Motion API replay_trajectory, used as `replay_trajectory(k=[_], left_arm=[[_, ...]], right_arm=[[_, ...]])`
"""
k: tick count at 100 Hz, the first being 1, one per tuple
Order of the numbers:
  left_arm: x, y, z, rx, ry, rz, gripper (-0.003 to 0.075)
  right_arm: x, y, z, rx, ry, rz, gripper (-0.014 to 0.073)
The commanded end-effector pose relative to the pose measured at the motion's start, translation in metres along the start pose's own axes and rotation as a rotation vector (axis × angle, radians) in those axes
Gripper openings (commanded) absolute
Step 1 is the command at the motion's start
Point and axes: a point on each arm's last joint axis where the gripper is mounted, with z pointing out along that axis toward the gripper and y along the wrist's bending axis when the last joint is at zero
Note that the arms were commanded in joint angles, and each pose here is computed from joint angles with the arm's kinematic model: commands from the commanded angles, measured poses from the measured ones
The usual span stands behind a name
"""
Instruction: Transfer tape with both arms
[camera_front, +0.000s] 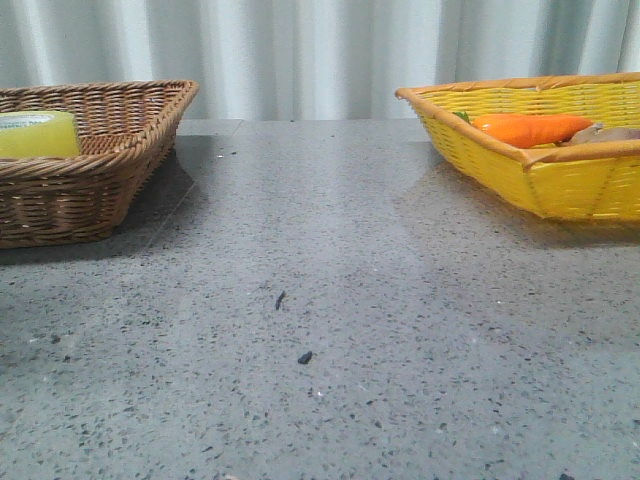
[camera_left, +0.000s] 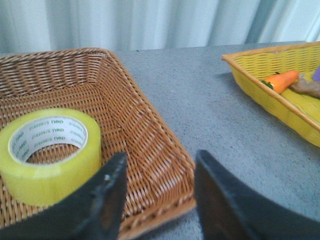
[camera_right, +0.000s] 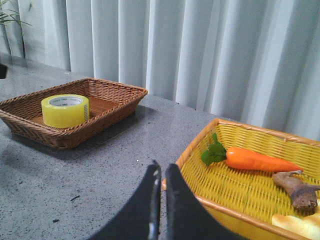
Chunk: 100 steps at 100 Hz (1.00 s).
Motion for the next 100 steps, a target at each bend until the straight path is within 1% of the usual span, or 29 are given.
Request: replay_trajectory(k=[1, 14, 66, 69, 73, 77, 83, 87, 94, 100], left_arm=[[-0.003, -0.001, -0.013, 0.022, -0.143, -0.008, 0.0138], [0.002, -0.001, -0.023, 0.027, -0.167, -0.007, -0.0023], [0.002, -0.002, -0.025, 0.035, -0.176, -0.018, -0.0020], [0.002, -0.003, -0.028, 0.046, -0.184, -0.009, -0.0020], [0.002, -0.003, -0.032, 0.047, -0.212, 0.064, -0.0020], [0.006, -0.003, -0.036, 0.044, -0.242, 0.116, -0.0020], [0.019, 0.000, -0.039, 0.042, -0.268, 0.128, -0.0020], [0.028, 0.002, -0.041, 0.032, -0.299, 0.164, -0.0020], [0.052, 0.008, -0.043, 0.009, -0.324, 0.196, -0.0020], [0.076, 0.015, -0.044, -0.023, -0.320, 0.208, -0.0020]], right_arm=[[-0.012, -0.002, 0.000, 0.021, -0.088, -0.020, -0.0051], [-0.010, -0.002, 0.001, 0.020, -0.077, -0.020, -0.0051], [-0.010, -0.002, 0.001, 0.020, -0.077, -0.020, -0.0051], [-0.010, -0.002, 0.001, 0.020, -0.077, -0.020, -0.0051], [-0.010, -0.002, 0.001, 0.020, -0.077, -0.020, -0.0051], [-0.010, -0.002, 0.001, 0.020, -0.077, -0.020, -0.0051], [-0.010, -0.002, 0.001, 0.020, -0.075, -0.020, -0.0051], [-0.010, -0.002, 0.001, 0.020, -0.075, -0.020, -0.0051], [-0.010, -0.002, 0.001, 0.020, -0.075, -0.020, -0.0051], [-0.010, -0.002, 0.001, 0.020, -0.075, -0.020, -0.0051]])
